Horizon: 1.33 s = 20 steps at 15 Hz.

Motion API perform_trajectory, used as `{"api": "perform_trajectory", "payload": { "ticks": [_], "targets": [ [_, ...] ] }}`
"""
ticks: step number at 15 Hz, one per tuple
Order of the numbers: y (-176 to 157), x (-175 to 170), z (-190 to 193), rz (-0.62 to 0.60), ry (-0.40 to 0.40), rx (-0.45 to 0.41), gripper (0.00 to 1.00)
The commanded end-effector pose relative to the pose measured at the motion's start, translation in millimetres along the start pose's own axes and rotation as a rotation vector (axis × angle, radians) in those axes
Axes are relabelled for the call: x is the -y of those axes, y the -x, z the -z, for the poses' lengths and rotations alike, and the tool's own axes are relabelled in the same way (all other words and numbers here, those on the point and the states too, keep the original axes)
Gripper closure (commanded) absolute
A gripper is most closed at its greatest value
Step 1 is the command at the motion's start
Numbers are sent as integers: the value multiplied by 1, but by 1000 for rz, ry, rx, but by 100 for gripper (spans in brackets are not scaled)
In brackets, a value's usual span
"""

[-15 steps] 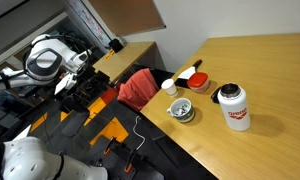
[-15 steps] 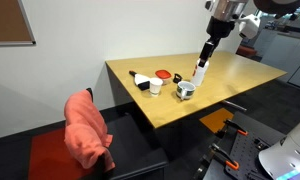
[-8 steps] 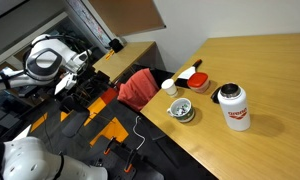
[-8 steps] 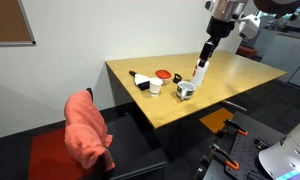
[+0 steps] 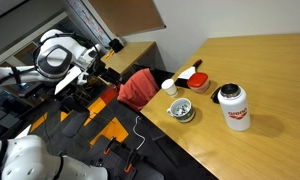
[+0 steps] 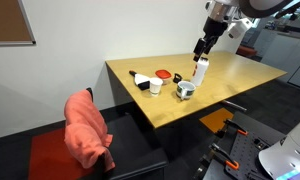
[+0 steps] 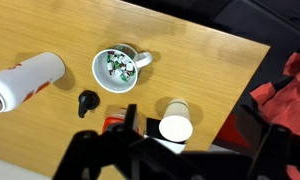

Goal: Pour out the contents of the mug onto the table

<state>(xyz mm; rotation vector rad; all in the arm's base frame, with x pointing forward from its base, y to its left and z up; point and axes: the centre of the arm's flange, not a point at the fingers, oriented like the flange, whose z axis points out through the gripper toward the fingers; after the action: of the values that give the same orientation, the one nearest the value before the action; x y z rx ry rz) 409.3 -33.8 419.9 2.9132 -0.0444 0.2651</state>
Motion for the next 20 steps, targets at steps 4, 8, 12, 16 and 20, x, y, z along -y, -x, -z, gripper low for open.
{"api": "perform_trajectory", "payload": {
  "ticks": [4,8,12,16,20],
  "targets": [
    [-47,-48,-81,-131,-37,-12,0],
    [-57,-61,-135,-185,-62,12,0],
    [-67,-65,-180,-255,-74,32,0],
    [-57,-67,-185,-246,-67,51,0],
    [-67,-69,-192,-275,-54,56,0]
  ]
}}
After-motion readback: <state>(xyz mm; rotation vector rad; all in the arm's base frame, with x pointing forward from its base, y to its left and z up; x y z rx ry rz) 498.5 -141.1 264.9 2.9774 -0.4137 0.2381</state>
